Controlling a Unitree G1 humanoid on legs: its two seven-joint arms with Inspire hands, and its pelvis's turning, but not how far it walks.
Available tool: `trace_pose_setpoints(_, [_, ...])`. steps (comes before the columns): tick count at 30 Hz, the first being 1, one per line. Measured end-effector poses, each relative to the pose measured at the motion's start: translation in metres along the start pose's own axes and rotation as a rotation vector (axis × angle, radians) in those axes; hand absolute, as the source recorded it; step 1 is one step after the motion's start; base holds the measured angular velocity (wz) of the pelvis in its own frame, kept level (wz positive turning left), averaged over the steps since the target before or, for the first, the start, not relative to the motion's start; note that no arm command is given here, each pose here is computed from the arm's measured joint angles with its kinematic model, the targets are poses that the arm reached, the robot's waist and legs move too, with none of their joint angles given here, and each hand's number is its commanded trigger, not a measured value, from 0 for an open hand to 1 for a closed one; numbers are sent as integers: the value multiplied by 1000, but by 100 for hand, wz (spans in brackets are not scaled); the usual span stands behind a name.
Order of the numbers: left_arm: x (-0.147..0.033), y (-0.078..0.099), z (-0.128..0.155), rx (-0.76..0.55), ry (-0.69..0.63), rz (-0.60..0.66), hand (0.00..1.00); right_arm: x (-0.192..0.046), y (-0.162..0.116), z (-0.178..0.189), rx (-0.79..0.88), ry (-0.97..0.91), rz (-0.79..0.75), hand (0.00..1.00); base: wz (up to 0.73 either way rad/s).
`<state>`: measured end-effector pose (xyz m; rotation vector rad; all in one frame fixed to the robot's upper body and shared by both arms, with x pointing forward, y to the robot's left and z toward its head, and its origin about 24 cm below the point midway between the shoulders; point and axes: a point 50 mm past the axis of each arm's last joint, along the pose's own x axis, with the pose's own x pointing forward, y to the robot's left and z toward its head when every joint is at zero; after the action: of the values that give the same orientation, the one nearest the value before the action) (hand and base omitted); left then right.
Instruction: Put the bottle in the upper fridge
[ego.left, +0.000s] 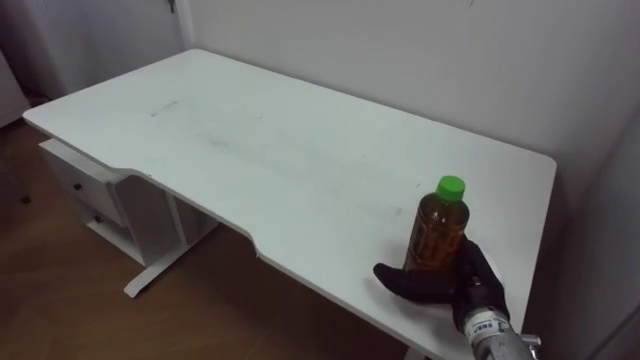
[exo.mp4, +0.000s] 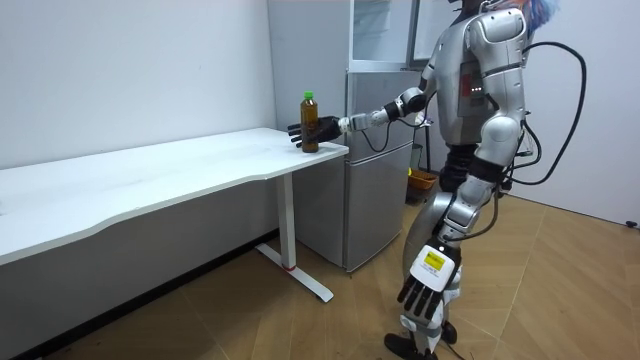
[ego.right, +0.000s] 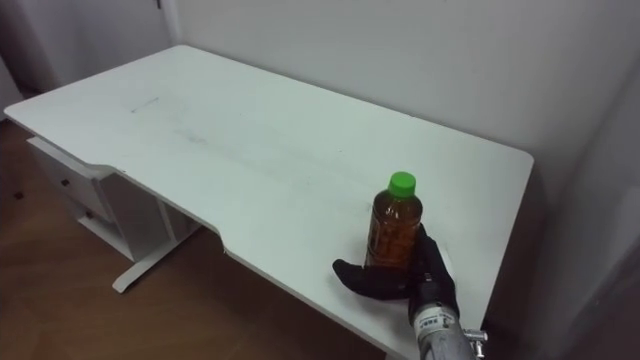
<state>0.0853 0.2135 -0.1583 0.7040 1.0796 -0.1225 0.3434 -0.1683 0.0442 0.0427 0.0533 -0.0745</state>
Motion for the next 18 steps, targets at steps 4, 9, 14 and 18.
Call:
trace_pose_setpoints(4, [0,-2,1,13,-5,-6,0,0,0,0,1,2,3,3,0])
trace_pose_setpoints(9, [-1,-3,1,14,-4,-9,0,0,-1,-1,37,11,-8,100,0])
trace_pose_setpoints(14, [-1,-4,0,14,-2,-11,0,0,-1,-3,96,34,-6,100,0])
trace_pose_setpoints(18, [-1,-3,0,16,3,-12,0,0,2,-4,128,46,34,100,0])
